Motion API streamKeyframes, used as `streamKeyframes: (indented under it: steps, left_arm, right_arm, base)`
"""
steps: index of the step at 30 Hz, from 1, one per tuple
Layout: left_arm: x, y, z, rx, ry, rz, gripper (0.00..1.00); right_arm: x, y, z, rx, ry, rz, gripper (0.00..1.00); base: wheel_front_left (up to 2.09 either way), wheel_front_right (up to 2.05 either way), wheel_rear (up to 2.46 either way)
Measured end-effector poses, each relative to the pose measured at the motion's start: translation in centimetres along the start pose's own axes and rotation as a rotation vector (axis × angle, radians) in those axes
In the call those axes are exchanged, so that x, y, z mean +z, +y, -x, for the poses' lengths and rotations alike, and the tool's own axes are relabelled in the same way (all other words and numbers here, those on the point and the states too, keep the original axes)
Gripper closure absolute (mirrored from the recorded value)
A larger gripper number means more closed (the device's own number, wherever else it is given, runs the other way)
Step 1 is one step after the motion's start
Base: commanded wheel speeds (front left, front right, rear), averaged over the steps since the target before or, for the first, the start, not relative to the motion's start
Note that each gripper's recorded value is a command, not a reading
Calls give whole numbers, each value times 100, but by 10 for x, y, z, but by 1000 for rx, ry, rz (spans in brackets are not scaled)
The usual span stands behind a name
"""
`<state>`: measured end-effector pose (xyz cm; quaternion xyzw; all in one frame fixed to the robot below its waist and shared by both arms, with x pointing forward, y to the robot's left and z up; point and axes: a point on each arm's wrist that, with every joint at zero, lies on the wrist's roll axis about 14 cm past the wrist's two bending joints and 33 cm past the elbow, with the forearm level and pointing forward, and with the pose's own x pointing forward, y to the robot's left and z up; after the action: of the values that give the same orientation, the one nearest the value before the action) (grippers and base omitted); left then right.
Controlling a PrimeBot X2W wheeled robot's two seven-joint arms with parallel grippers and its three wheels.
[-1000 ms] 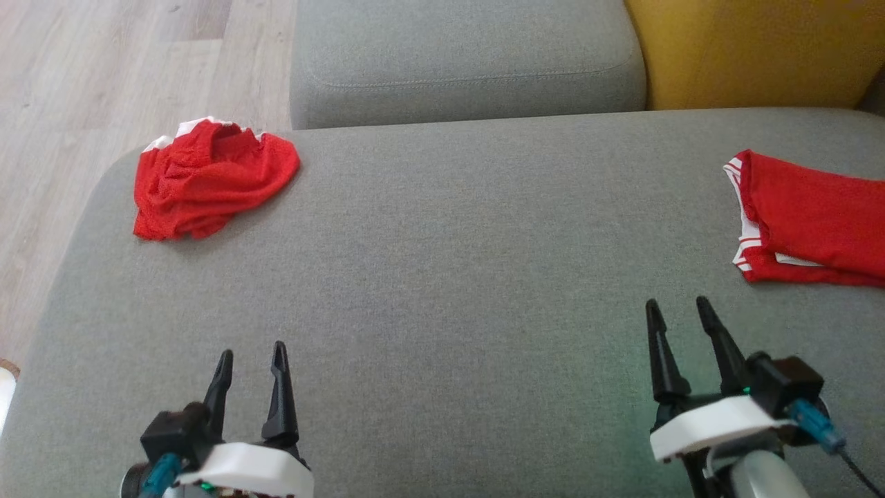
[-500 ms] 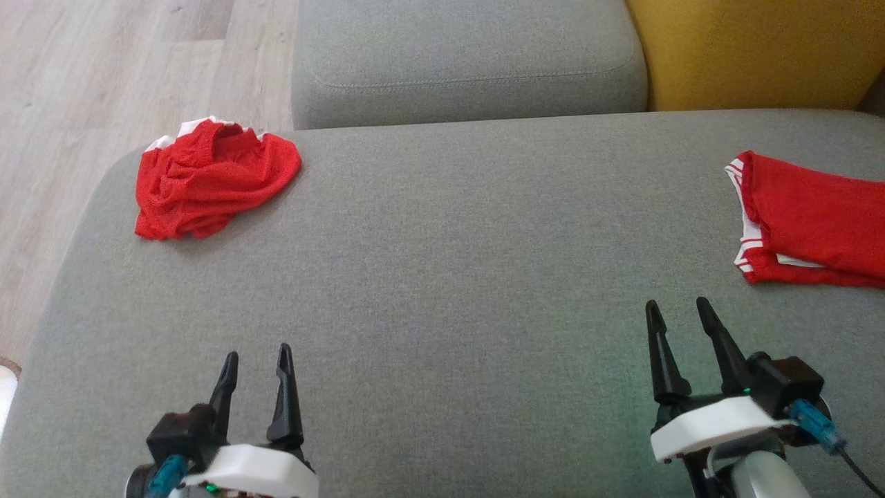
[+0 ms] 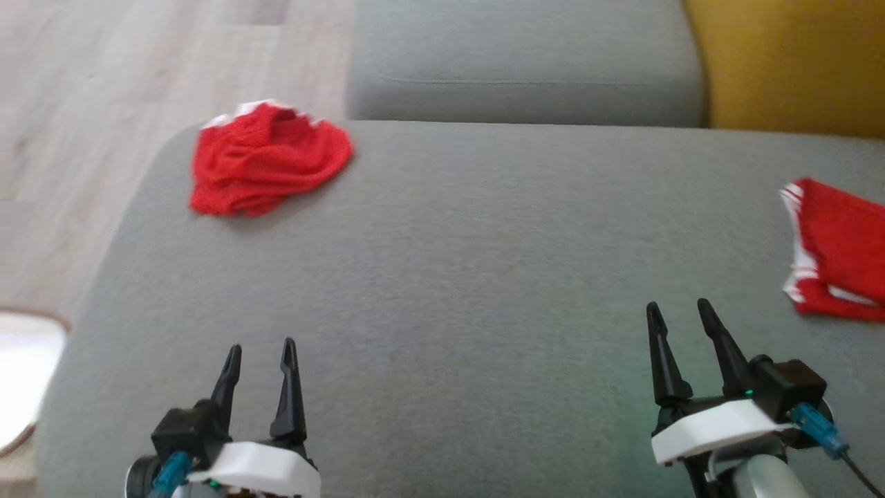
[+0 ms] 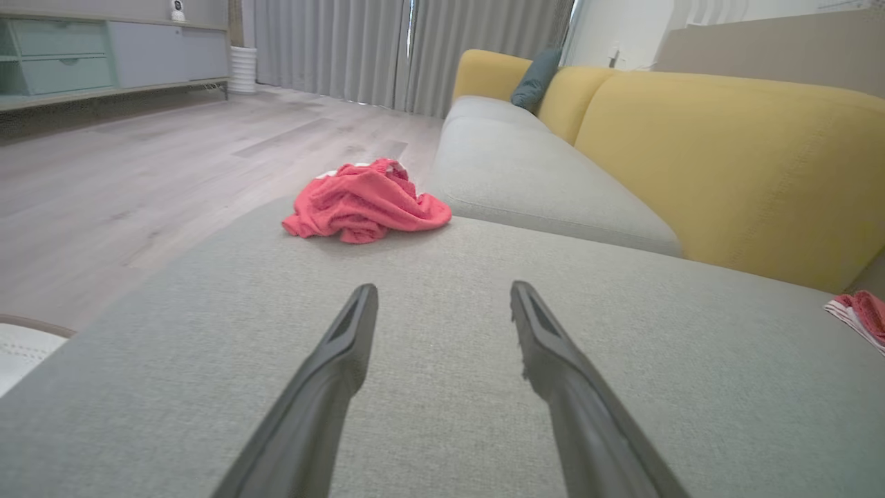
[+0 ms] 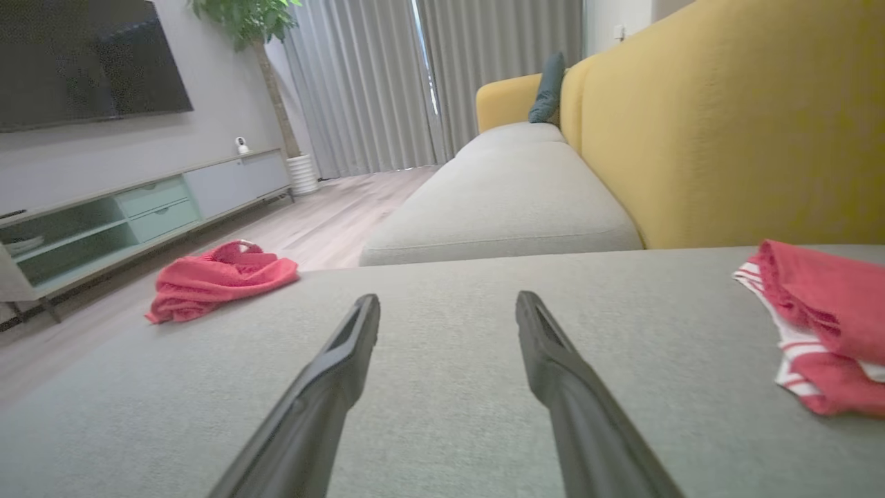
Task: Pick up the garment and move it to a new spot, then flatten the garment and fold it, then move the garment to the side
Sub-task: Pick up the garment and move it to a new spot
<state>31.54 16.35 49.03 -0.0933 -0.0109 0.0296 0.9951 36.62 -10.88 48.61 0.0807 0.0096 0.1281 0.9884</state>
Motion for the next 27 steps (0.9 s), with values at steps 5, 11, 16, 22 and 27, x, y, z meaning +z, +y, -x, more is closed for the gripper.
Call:
streamKeyframes:
  steps: [5, 11, 16, 22, 27]
  left_arm:
    - [15, 24, 14, 80, -53, -5, 0]
    - [29, 66, 41, 228, -101, -13, 0]
    - [40, 102, 69, 370, -144, -20, 0]
    - [51, 137, 94, 521, -172, -34, 0]
    - [53, 144, 102, 566, -168, -44, 0]
  right_arm:
    - [-1, 33, -17, 106, 4, -5, 0]
    - [-5, 83, -35, 258, 22, -8, 0]
    - [-10, 126, -42, 383, 40, -11, 0]
    - [-18, 167, -48, 505, 66, -19, 0]
    - [-21, 181, -56, 547, 76, -27, 0]
  base:
    - [0, 0, 0]
    - [0, 0, 0]
    - [0, 0, 0]
    - [0, 0, 0]
    - [0, 0, 0]
